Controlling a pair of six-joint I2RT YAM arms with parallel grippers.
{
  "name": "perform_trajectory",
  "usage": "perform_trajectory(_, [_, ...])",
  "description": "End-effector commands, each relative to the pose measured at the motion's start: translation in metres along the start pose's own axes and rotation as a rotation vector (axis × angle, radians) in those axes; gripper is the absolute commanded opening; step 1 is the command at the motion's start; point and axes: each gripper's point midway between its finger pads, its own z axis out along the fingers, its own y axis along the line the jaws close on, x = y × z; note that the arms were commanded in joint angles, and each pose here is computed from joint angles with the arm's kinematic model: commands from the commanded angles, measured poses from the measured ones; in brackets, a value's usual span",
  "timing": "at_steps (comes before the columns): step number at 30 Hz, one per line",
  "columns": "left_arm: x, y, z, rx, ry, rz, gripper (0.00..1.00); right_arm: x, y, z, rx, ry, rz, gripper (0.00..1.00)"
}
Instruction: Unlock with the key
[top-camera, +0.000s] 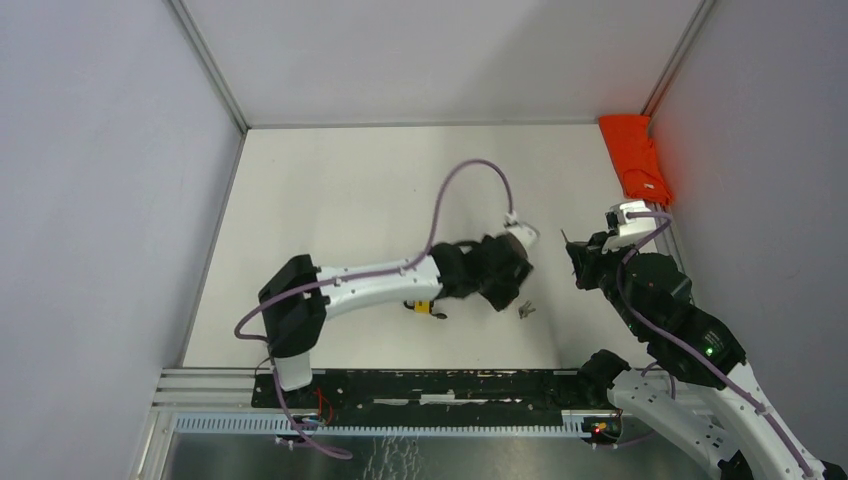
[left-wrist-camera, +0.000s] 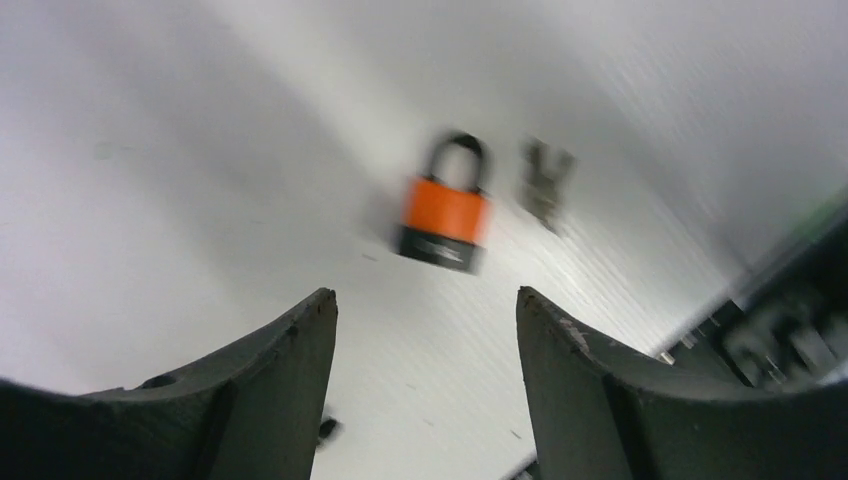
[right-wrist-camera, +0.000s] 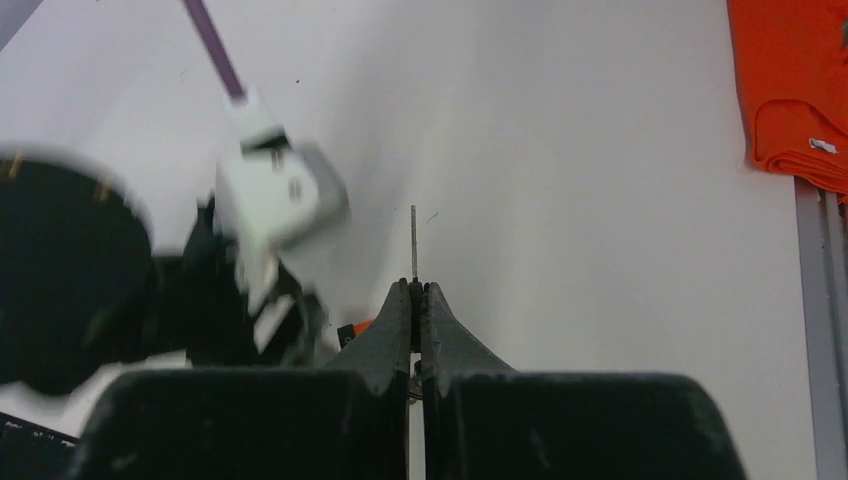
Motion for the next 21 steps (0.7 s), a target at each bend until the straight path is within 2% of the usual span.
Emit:
perform_trajectory(1, [0.0,0.044,0.028,-0.037,0.062,-0.139,0.71,-0.016,-0.009,-0.004,0.051,-0.044,-0.005,0.0])
perform_trajectory(8, [0.003,0.045,0.069,-0.012,0.136,-0.127,0.69,-0.019,-0.012,-0.002,0.071,-0.046,-0.011,0.0])
perform_trajectory(15, [-0.006,0.04,0.067,0.014,0.123,-0.136,0.69,-0.017,-0.012,0.0,0.074,-0.042,-0.021,0.0])
perform_trajectory(21, [0.007,0.036,0.073,0.038,0.159,-0.132,0.68,-0.016,-0.008,0.002,0.053,-0.041,-0.019,0.0])
